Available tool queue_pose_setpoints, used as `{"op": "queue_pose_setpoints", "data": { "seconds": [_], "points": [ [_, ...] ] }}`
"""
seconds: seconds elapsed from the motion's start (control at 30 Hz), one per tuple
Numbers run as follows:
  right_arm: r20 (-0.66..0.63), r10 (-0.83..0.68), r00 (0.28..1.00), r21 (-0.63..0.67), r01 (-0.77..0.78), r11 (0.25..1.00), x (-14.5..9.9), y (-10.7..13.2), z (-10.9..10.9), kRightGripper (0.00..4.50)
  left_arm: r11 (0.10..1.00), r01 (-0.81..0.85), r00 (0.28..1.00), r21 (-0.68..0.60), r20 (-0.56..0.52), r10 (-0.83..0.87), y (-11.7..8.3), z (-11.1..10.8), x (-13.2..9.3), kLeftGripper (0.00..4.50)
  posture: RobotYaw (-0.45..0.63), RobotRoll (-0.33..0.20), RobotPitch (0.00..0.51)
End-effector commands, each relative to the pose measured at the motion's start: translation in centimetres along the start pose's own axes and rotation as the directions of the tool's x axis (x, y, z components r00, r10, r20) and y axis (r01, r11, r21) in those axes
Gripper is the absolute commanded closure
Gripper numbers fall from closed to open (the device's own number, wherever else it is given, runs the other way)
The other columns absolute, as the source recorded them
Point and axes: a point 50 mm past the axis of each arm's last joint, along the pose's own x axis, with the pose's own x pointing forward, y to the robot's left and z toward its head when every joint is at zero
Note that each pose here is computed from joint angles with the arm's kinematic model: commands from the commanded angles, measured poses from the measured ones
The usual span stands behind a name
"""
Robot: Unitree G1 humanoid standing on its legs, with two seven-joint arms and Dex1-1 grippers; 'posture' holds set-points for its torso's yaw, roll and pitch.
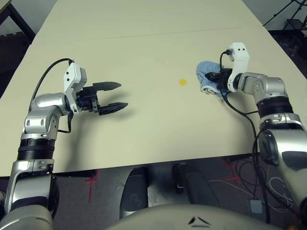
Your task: Wipe the water off the table with a rag.
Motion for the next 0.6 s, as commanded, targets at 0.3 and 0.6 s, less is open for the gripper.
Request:
{"op": "queue_pose_setpoints", "data": {
  "seconds": [0.3,0.6],
  "points": [
    [-0.077,0.174,0.982,0.049,-0.170,0.984,4.9,7.0,-2.1,4.47,0.999,-0.003,0.998,0.040,-0.059,0.005,0.5,-0.7,-0.2,0.00,0.14,0.000,0.182],
    [-0.124,0.312,0.942,0.018,-0.312,0.950,7.1,13.1,-2.6,4.47,0.999,-0.009,0.998,0.040,-0.054,0.011,0.5,-0.8,-0.1,0.00,0.15,0.000,0.188]
  ]
}}
